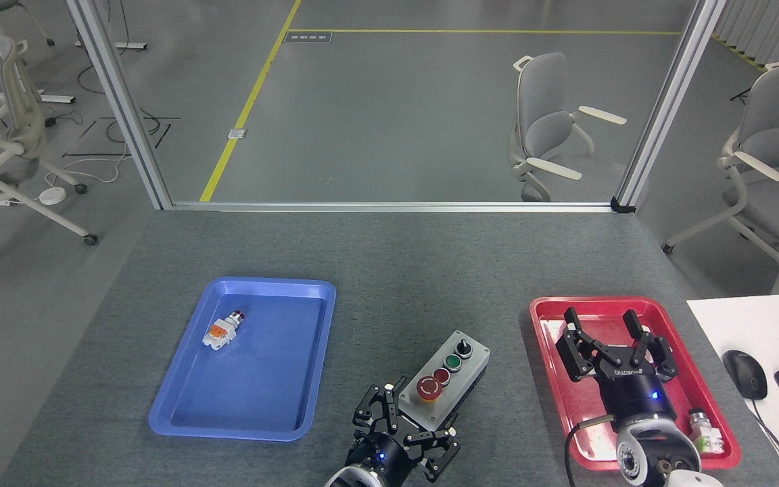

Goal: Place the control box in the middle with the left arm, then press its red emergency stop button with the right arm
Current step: 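Open the left gripper and withdraw it toward the blue tray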

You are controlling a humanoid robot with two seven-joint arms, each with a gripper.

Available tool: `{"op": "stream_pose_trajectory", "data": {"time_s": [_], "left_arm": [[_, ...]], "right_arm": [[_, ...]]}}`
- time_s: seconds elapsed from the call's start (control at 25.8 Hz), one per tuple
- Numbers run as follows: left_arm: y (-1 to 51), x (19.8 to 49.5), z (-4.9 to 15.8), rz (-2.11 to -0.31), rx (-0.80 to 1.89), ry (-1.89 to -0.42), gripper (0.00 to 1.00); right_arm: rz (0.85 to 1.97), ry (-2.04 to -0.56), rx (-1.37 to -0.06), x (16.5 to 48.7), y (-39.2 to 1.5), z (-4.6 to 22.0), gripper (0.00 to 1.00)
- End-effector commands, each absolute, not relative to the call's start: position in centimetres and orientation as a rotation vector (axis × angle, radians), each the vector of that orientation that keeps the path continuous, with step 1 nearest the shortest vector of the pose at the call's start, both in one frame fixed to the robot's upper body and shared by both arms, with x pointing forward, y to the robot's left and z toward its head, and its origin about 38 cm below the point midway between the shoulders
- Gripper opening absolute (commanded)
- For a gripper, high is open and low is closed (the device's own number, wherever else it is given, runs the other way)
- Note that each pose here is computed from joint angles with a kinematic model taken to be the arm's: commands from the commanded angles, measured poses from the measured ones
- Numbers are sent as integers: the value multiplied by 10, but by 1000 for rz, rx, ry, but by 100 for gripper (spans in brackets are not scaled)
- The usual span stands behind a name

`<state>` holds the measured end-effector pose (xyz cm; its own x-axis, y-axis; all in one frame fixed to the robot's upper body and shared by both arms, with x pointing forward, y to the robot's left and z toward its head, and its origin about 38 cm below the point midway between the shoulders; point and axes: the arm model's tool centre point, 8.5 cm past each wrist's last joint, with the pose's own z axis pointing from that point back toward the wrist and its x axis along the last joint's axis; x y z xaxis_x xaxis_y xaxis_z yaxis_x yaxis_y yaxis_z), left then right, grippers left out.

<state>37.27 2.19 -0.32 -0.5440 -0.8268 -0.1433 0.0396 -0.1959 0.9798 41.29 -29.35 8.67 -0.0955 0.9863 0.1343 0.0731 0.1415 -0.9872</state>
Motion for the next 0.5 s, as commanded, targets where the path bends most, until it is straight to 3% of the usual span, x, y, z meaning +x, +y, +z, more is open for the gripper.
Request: {"op": "stream_pose_trajectory", "data": {"time_s": [0.0,0.27,0.35,0.47], "left_arm": [[48,361,-8,-1815,962,-1434,98],[116,349,3,-1774,1047,-1409,99],[133,345,13,-1746,1056,-1428,99],[166,341,34,-1663,1082,-1458,99]], "right_arm": [[1175,-1453,-1085,415,-287,88,86],[1287,-1604,-978,410,-271,84,25],[1294,-1692,-967,407,-265,89,0],[1323,-1802,-939,402,-256,93,0]]}}
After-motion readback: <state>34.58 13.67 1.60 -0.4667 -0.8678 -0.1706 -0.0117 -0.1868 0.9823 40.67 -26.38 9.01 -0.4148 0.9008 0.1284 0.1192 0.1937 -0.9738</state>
